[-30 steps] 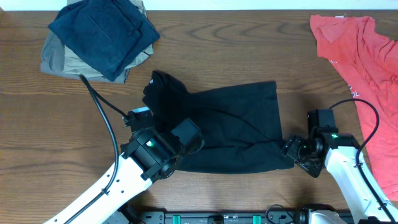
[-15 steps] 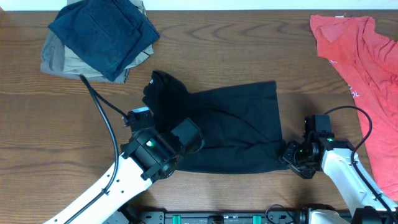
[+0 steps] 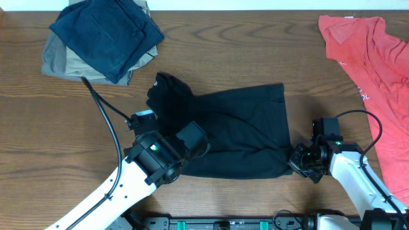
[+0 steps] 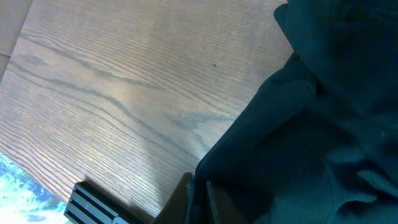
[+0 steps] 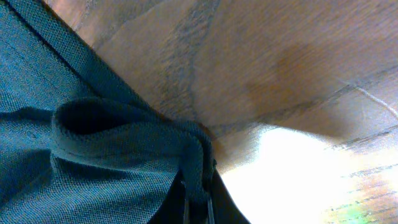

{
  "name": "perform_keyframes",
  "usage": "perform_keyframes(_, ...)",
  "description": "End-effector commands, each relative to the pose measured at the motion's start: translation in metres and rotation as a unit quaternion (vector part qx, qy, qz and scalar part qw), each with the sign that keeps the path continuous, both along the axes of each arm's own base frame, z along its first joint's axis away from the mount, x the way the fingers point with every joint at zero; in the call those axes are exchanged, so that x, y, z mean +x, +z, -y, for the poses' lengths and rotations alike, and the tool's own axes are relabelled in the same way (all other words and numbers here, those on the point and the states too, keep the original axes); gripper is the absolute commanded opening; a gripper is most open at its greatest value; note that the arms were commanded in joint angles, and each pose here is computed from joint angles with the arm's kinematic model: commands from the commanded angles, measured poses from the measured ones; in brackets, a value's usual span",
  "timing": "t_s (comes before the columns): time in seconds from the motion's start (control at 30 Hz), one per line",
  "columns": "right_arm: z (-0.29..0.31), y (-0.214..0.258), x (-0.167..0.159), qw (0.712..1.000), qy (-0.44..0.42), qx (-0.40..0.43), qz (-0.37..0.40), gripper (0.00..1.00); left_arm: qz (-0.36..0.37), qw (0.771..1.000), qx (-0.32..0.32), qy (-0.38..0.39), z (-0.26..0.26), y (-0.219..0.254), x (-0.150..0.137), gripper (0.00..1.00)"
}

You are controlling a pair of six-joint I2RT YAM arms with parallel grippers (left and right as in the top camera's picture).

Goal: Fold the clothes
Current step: 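Grasp the shirt's lower right corner with the right gripper, then lift the black shirt with both grippers and swing it up toward the far edge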

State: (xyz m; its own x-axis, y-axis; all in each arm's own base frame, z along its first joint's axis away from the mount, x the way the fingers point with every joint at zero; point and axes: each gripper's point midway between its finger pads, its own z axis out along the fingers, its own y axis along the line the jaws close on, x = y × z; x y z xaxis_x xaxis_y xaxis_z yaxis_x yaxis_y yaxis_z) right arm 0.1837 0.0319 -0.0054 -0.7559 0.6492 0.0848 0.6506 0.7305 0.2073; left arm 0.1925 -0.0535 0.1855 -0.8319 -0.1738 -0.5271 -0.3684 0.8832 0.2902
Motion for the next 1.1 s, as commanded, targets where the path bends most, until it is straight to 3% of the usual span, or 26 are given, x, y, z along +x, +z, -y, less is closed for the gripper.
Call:
perform_keyframes(0.0, 0.003, 0.001, -0.001, 1.000, -0.005, -0.005, -0.007, 0.01, 0.006, 1.000, 0.009, 0.002, -0.004, 0.002, 0.000, 0.08)
perform_keyframes(0.2, 0.018, 0.039, 0.017, 0.999, 0.015, -0.048, 0.004, 0.01, 0.010, 1.000, 0.005, 0.000, -0.010, 0.022, -0.005, 0.06)
perform_keyframes(0.4, 0.041, 0.113, 0.039, 0.992, 0.036, -0.117, 0.028, 0.01, 0.031, 0.999, -0.013, -0.031, -0.014, 0.064, -0.008, 0.06)
perform_keyframes(0.7, 0.047, 0.260, 0.074, 0.967, 0.063, -0.153, 0.191, 0.01, 0.114, 0.987, -0.075, -0.083, -0.016, 0.154, -0.008, 0.06)
perform_keyframes(0.87, 0.047, 0.330, 0.069, 0.945, 0.079, -0.170, 0.269, 0.01, 0.166, 0.973, -0.112, -0.113, -0.017, 0.199, -0.010, 0.06)
perform_keyframes(1.07, 0.050, 0.377, 0.047, 0.928, 0.088, -0.192, 0.307, 0.01, 0.218, 0.955, -0.145, -0.137, -0.023, 0.239, -0.017, 0.06)
